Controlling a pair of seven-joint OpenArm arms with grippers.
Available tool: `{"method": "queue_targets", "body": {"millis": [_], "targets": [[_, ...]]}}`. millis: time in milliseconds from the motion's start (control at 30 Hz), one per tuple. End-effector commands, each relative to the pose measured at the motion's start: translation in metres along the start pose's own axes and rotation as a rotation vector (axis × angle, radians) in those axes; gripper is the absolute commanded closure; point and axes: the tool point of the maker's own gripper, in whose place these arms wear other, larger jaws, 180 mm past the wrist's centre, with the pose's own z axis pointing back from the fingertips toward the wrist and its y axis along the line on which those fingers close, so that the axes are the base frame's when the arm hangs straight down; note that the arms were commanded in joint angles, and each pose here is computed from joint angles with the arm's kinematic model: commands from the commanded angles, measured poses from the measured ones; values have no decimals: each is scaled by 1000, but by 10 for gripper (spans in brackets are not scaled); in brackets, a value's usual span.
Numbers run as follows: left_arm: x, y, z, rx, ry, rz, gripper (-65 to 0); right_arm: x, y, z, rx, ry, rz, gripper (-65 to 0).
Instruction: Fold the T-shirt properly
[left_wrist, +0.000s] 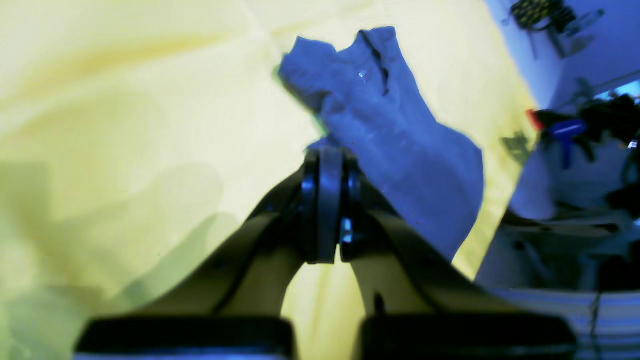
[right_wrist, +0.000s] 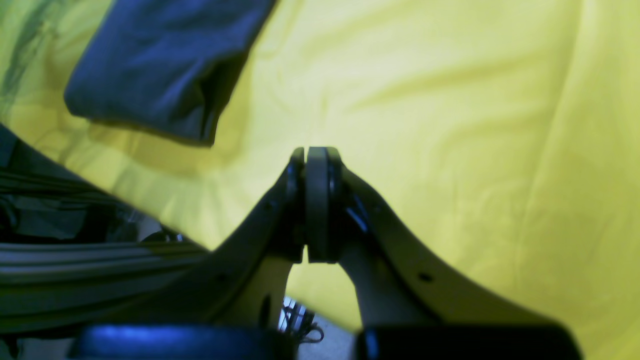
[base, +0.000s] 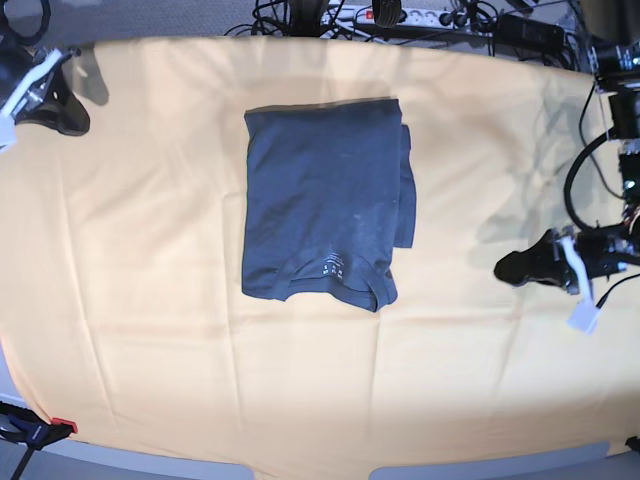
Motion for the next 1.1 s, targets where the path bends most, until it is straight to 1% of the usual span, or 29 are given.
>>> {"method": "queue_targets", "body": {"millis": [0,67,167,267,333,400,567,767,900,1067], "targets": [[22,-8,16,12,-54,-66,0,8,0,8,-7,-25,22,0],[29,-21,29,33,-81,-138,0,4,-4,14,-30,-15,14,0],[39,-50,48,71,-130,-276,0,-5,-4,19,-37,13,0,0],[37,-79,66,122,-149,-416,0,-18,-2,22,-36,55,-19,0],[27,-92,74,155,-138,-463,0,-25,-1,25,-36,78,-29,0],[13,-101,79,181,-110,-484,0,-30,0,27,-35,97,-37,0],[-29,-115,91,242,-11,-468,0,-49,4,35,-33,165,-64,0],[-74,-127,106,294,128,-411,0,-74,11,47,-31,258,-102,0],[-103,-139,109,281,227,-372,0,-93,16,59,-28,335,-130,0],[-142,-149,113,236,346,-269,0,-117,26,77,-24,434,-174,0]]}}
